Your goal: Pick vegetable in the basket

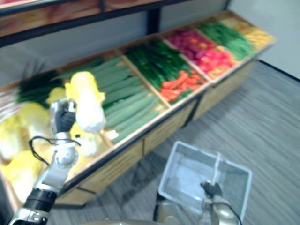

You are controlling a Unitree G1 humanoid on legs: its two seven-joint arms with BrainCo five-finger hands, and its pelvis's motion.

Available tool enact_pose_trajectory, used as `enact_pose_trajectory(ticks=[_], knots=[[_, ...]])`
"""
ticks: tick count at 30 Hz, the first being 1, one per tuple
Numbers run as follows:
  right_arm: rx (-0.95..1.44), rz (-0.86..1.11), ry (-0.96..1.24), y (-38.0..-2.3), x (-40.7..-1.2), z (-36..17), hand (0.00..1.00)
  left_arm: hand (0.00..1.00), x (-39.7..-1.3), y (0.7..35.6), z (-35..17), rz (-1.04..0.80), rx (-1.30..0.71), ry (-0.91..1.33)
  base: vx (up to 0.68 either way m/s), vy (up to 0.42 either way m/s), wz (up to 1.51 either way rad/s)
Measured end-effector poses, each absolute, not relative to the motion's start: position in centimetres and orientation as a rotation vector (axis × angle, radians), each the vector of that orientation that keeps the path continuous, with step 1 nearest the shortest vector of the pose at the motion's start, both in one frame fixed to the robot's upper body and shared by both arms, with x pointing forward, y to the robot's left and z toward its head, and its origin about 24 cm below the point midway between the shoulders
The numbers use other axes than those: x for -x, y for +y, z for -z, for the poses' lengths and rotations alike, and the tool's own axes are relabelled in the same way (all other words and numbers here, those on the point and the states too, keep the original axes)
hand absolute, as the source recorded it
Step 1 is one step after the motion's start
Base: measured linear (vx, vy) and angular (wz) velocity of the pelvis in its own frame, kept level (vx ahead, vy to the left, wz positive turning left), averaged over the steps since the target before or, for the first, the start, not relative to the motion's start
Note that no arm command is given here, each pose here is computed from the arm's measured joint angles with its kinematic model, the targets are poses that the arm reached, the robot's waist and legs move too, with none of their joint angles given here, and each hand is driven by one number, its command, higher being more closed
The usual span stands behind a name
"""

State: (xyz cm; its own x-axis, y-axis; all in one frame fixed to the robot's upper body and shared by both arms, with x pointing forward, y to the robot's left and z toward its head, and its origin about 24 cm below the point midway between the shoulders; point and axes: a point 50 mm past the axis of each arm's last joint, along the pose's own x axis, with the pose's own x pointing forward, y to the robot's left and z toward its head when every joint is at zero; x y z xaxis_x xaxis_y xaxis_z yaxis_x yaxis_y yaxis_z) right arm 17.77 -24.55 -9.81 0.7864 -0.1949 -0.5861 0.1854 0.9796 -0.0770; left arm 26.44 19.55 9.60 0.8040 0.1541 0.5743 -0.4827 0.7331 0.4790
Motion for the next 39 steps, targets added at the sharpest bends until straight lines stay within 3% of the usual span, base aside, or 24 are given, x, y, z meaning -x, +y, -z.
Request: enact_pose_trajectory(ticks=[7,17,29,30,32,33,37,39], knots=[[0.125,-0.07,0.575,-19.6,-19.1,8.7,1.0,1.0,-22.9,14.6,-2.8,-0.196,-0.58,-0.264,0.02,-0.106,-1.54],[0.199,-0.312,0.327,-16.8,-23.1,3.3,1.0,1.0,-20.4,13.3,1.5,-0.086,-0.6,-0.114,0.0,-0.012,-1.15],[0.088,-0.557,0.316,-11.6,-22.8,2.2,1.0,1.0,-19.8,11.0,3.3,0.04,-0.636,-0.051,0.13,0.041,-0.45],[0.034,-0.596,0.314,-10.9,-22.1,2.0,1.0,0.0,-19.9,10.7,3.5,0.081,-0.678,-0.063,0.23,-0.027,0.22],[-0.016,-0.636,0.324,-9.9,-21.3,2.0,1.0,0.0,-19.7,10.7,3.9,0.122,-0.731,-0.071,0.69,-0.138,0.25],[-0.113,-0.752,0.301,-8.1,-18.7,1.0,1.0,0.0,-20.6,10.8,5.9,0.224,-0.949,-0.032,1.07,-0.271,0.23],[-0.103,-0.767,0.261,-8.2,-19.2,0.1,1.0,0.0,-21.2,8.8,5.3,0.256,-0.928,-0.084,0.3,-0.073,0.01],[-0.159,-0.777,0.247,-7.3,-19.3,-0.2,1.0,0.0,-21.3,10.1,6.1,0.235,-0.978,-0.057,0.0,-0.009,0.35]])
